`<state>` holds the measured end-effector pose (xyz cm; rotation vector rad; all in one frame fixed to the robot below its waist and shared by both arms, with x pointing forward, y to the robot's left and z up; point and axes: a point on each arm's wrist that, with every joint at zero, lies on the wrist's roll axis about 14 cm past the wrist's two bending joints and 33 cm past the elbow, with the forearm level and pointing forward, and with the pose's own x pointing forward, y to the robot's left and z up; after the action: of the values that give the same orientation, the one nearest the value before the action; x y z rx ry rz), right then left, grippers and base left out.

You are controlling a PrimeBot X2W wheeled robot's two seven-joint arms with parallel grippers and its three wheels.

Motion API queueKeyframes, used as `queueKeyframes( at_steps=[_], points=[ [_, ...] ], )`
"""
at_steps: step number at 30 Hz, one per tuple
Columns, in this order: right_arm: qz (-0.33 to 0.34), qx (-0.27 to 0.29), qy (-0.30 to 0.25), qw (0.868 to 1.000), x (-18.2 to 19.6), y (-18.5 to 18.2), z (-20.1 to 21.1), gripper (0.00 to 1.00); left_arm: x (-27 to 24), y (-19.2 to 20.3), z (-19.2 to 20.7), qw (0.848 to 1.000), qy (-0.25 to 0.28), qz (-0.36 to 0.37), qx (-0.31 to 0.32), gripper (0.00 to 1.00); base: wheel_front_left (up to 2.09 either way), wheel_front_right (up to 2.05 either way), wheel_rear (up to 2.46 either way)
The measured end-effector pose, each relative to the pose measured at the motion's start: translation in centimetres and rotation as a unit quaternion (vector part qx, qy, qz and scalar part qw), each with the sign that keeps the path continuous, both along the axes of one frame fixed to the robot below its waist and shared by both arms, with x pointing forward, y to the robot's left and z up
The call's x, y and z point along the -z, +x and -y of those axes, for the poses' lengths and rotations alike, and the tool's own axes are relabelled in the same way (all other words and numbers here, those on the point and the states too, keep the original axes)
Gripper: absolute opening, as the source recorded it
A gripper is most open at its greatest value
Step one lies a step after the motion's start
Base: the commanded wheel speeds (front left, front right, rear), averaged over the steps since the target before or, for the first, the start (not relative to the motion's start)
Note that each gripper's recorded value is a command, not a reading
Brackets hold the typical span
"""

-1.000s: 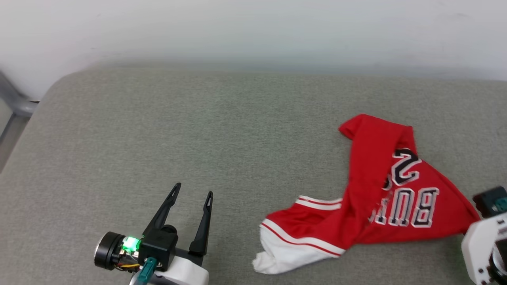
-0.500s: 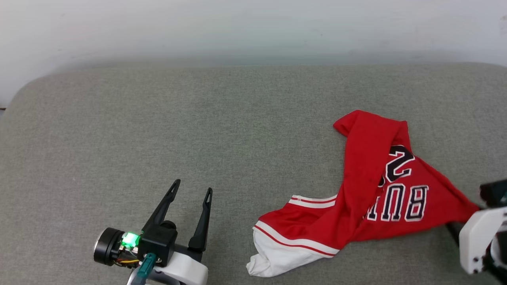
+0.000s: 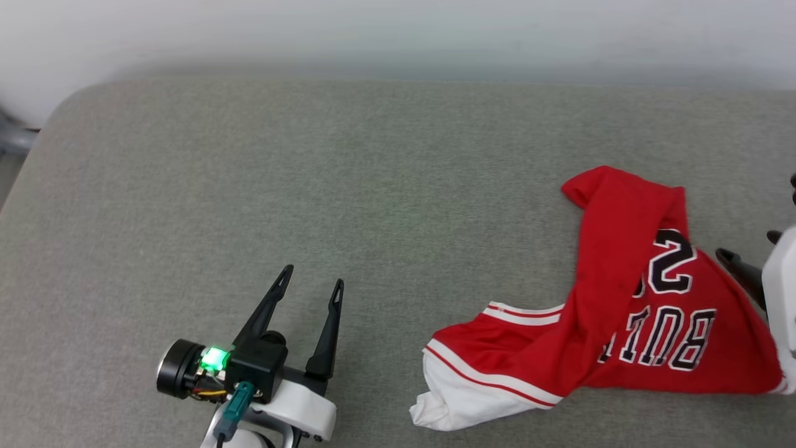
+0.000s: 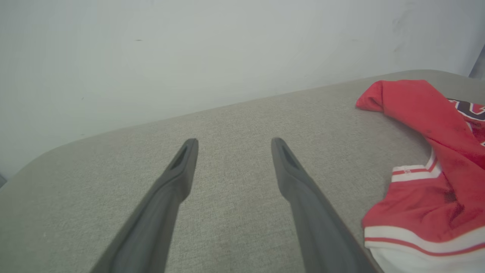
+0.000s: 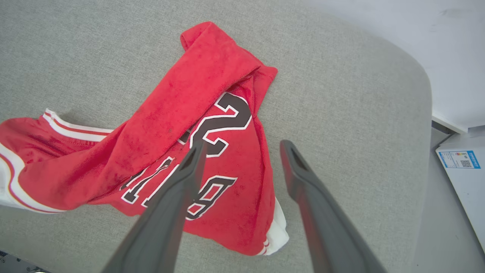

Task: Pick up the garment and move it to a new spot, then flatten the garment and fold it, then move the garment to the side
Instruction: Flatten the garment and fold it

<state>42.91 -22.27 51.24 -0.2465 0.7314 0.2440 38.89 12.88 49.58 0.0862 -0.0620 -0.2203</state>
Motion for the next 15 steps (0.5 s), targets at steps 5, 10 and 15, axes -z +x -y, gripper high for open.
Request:
queueKeyframes(
  at_steps=[5,10,15],
  points=[
    [-0.092,-0.002,0.018,0.996,2.6,2.2,-2.2,1.00,0.5,0.3,-0.6,1.000,-0.004,-0.009,-0.015,1.00,0.00,0.00,0.00],
    [-0.167,0.020,0.008,0.986,5.7,4.7,-2.5,1.00,1.3,0.2,-1.9,0.999,-0.002,-0.021,-0.037,1.00,0.00,0.00,0.00],
    [-0.214,0.027,-0.006,0.977,8.8,6.6,-3.5,1.00,2.1,0.2,-3.2,0.997,0.001,-0.036,-0.061,1.00,0.00,0.00,0.00]
  ],
)
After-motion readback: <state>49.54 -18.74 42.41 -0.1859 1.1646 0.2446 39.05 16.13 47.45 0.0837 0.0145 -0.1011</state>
